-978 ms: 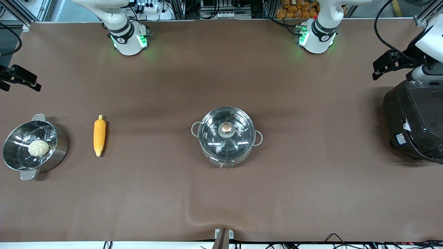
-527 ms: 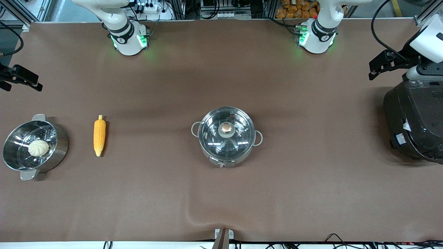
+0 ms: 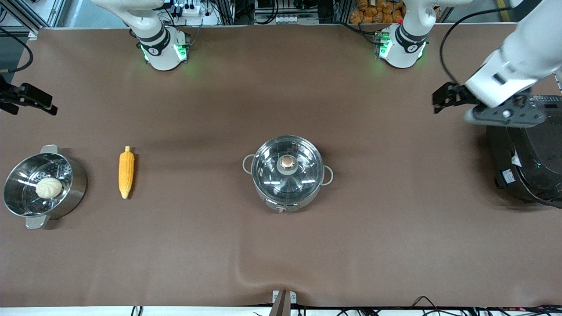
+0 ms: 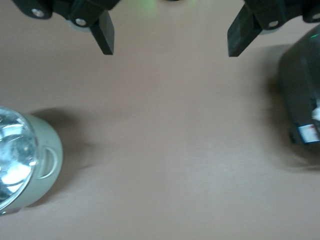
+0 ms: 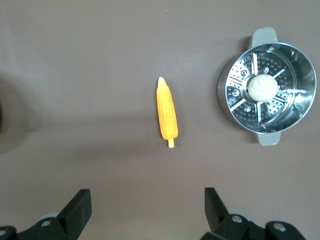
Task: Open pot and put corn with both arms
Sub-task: 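Reach the left gripper to the lid knob while the right gripper reaches the corn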
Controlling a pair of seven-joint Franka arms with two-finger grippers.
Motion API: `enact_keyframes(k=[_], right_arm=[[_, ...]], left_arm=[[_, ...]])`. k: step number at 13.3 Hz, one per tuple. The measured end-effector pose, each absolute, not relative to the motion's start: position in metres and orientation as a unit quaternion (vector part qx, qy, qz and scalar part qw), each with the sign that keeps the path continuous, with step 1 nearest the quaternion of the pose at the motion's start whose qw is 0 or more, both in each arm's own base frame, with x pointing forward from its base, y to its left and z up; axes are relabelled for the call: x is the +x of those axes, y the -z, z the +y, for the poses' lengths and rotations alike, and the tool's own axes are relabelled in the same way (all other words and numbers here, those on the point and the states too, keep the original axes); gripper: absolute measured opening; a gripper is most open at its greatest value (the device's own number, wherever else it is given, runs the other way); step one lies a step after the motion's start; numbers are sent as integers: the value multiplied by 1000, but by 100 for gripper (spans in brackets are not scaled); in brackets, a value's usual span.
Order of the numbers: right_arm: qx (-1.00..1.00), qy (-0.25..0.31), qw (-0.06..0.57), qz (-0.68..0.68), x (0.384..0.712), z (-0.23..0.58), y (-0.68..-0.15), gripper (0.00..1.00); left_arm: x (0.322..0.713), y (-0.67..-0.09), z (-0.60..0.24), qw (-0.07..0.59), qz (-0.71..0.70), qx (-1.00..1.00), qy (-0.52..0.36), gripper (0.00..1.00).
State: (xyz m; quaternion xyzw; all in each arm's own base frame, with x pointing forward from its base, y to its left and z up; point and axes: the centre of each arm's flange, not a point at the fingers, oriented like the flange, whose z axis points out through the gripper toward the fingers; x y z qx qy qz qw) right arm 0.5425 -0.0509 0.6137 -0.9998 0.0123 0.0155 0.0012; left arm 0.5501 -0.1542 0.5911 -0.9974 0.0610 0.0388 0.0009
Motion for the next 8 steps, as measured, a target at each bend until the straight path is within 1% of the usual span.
enact_keyframes(k=[1,4,7,8], right_arm=[[-1000,-12,1,10,549,-49,-599,100],[-1000,-3,-2,-4,575,-33,-530,100],[-1000,4,-6,-3,599,-35,-449,100],[-1000,-3,-7,0,605,-39,-419,100]], left_arm=[[558,-579,-176,-10,62,-997,-42,100],[574,-541,-247,-30,59,-997,-39,100],[571,-498,-334,-50,43,-998,-15,100],[569,-483,-363,-61,33,-998,-2,100]])
